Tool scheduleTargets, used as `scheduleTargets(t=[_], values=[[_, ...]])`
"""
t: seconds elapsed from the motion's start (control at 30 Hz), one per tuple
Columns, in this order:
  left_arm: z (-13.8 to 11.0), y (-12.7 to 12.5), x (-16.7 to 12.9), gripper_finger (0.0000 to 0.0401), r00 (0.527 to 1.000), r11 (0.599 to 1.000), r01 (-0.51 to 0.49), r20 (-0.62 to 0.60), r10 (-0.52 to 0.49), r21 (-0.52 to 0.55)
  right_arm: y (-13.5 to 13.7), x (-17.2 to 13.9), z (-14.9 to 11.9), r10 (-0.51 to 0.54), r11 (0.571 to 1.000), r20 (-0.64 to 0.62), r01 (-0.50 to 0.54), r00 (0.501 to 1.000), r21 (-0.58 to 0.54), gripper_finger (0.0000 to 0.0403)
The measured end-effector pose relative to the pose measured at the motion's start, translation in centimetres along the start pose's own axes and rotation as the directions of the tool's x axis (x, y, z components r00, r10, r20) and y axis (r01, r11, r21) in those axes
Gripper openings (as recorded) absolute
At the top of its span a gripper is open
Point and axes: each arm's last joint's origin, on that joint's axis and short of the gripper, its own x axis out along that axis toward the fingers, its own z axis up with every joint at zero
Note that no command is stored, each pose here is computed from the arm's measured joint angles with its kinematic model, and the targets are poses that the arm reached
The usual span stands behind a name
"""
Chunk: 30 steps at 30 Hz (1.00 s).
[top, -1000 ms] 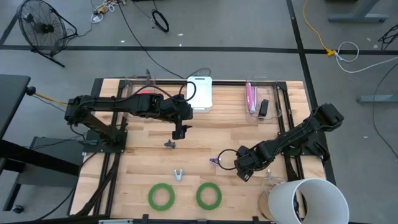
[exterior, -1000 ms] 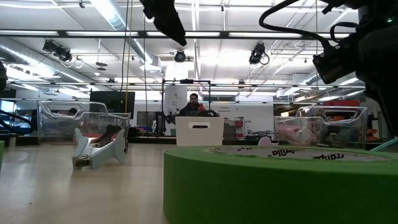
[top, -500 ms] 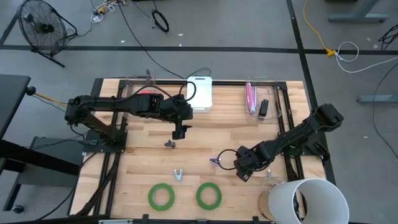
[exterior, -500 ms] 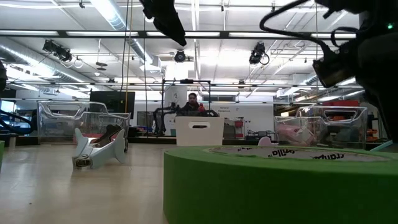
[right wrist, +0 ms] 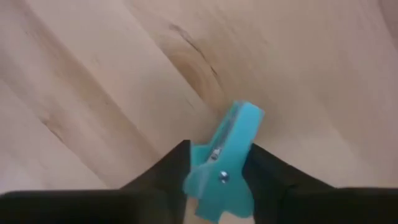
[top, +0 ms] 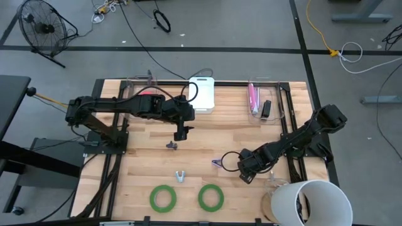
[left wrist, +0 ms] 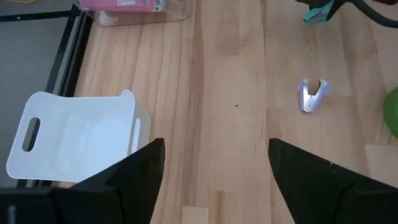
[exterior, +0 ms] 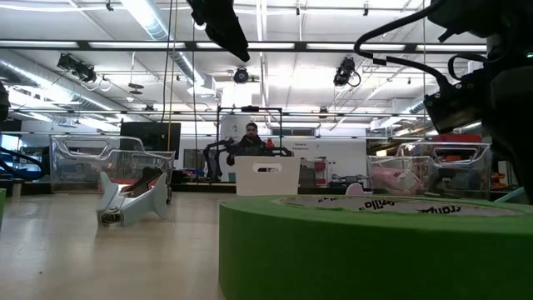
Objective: Pick and place Stapler, Stapler remover, tape
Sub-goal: Put the right light blue staple remover into the white bin
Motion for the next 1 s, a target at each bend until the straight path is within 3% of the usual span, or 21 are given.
scheduleTargets(t=[0.1,0.47,0.77,1.0], values=[[0.0,0.0,0.0,0.0291,1.000,1.000,0.000,0.000,0.000,0.000,0.1,-0.1,0.0,0.008,1.000,0.002,-0.008,1.000,-0.016,0.0079],[0.0,0.0,0.0,0.0291,1.000,1.000,0.000,0.000,0.000,0.000,0.4,-0.5,0.1,0.011,0.998,-0.036,-0.013,0.999,-0.060,0.0079],[0.0,0.0,0.0,0.0291,1.000,1.000,0.000,0.002,0.000,0.000,2.2,-5.5,2.4,-0.060,0.985,0.027,0.064,0.998,-0.161,0.0079],[0.0,0.0,0.0,0.0291,1.000,1.000,0.000,0.002,0.000,0.001,2.5,-10.5,5.5,-0.113,0.963,0.154,0.146,0.982,-0.226,0.0079]])
